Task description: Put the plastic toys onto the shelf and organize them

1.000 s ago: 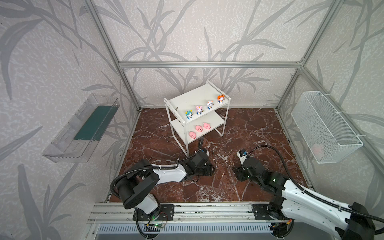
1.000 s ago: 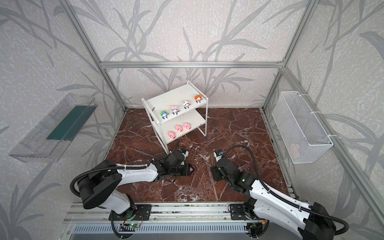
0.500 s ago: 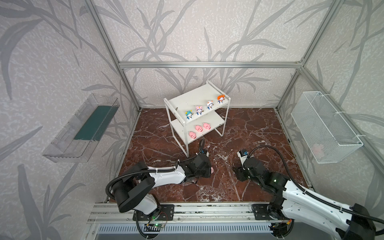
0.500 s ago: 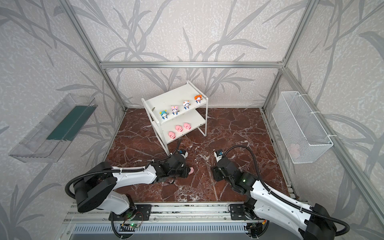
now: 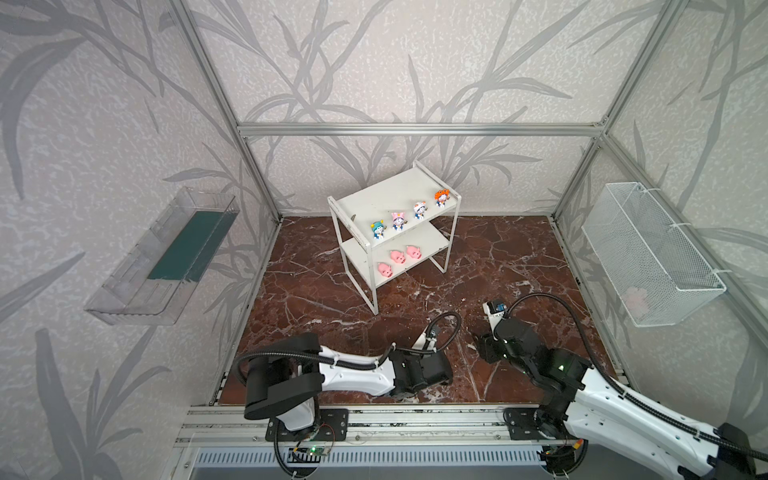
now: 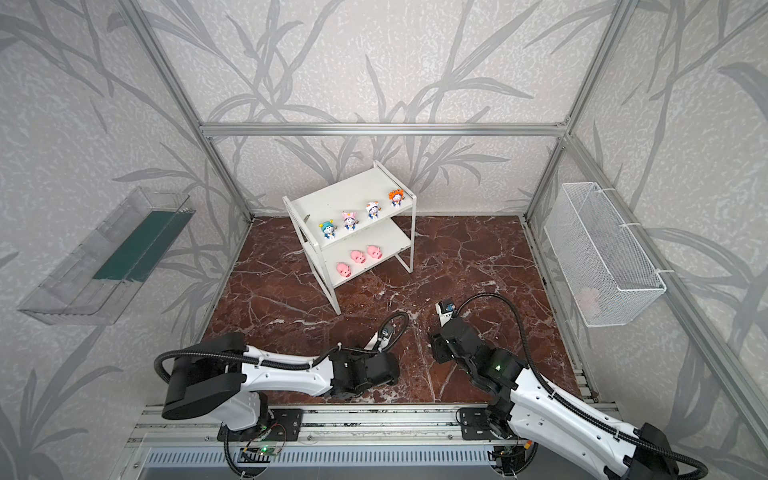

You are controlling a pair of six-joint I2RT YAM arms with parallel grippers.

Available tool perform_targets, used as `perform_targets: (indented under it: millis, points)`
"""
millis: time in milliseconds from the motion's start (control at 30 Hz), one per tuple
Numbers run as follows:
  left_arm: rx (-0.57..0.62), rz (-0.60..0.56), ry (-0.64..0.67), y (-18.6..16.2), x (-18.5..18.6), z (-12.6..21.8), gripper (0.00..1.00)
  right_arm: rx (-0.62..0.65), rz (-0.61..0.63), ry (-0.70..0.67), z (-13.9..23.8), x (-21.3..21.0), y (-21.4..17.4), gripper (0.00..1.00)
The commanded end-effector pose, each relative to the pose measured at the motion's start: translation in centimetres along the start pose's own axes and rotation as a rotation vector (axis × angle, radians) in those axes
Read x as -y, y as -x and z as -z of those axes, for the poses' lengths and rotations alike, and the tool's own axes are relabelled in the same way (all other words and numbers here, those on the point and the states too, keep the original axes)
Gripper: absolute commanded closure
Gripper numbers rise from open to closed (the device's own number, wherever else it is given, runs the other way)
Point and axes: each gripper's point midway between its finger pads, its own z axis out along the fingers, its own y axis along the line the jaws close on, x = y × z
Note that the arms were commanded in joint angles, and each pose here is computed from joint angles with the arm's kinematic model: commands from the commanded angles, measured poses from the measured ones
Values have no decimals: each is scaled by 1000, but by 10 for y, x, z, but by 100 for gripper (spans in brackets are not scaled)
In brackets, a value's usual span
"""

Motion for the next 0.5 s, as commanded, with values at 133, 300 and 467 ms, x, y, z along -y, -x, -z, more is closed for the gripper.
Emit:
perform_targets:
  millis: [133,300,467]
  points:
    - [79,-148,113,9,31,21,72,0,-14,-90,7,21,-6,43]
    - [53,-170,10,-2,61,33,48,-2,-19,-118,11,28,-5,42]
    - [68,-175,-109,-1,78,47,33,-19,-28,-137,11,34,-8,41]
